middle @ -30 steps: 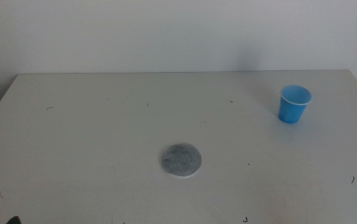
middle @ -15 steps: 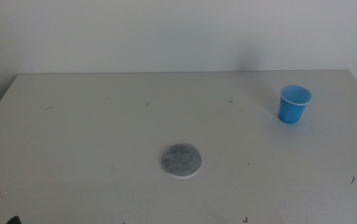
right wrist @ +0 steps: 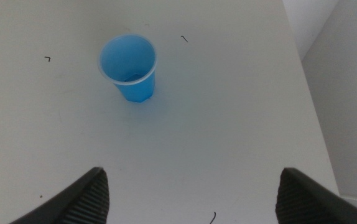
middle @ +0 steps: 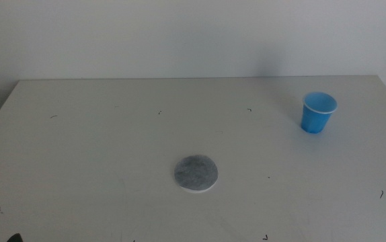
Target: Place an empty cup on a cup mat.
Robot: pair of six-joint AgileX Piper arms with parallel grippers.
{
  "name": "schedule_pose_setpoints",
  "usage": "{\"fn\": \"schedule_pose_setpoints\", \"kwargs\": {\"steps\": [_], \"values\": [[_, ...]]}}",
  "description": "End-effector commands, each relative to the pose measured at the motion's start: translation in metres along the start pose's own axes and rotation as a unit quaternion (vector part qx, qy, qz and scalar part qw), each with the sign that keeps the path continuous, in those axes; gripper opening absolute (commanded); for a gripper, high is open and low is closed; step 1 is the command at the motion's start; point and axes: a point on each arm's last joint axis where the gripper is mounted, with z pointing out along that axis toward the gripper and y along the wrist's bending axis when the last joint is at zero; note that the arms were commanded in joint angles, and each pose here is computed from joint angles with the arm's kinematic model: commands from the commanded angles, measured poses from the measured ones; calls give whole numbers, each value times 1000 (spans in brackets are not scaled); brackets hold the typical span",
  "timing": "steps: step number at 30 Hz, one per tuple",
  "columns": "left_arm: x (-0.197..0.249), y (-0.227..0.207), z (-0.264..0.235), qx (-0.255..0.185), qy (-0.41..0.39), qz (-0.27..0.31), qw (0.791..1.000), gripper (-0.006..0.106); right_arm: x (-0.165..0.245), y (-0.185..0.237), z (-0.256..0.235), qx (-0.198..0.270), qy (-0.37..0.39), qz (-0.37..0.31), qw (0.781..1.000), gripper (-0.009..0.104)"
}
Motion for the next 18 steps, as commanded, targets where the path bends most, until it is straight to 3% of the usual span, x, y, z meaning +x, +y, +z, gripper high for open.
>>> {"fn": "schedule_pose_setpoints", "kwargs": {"steps": [1, 8, 18], "values": [[-8, -1, -2, 5, -42, -6, 999, 105, -32, 3, 3, -6, -17, -8, 1000, 82], [-8, -1, -2, 5, -42, -6, 999, 105, -77, 14, 36, -44, 52, -23, 997, 82], [-8, -1, -2, 5, -42, -6, 999, 105, -134, 21, 76, -48, 78, -23, 996, 82]]}}
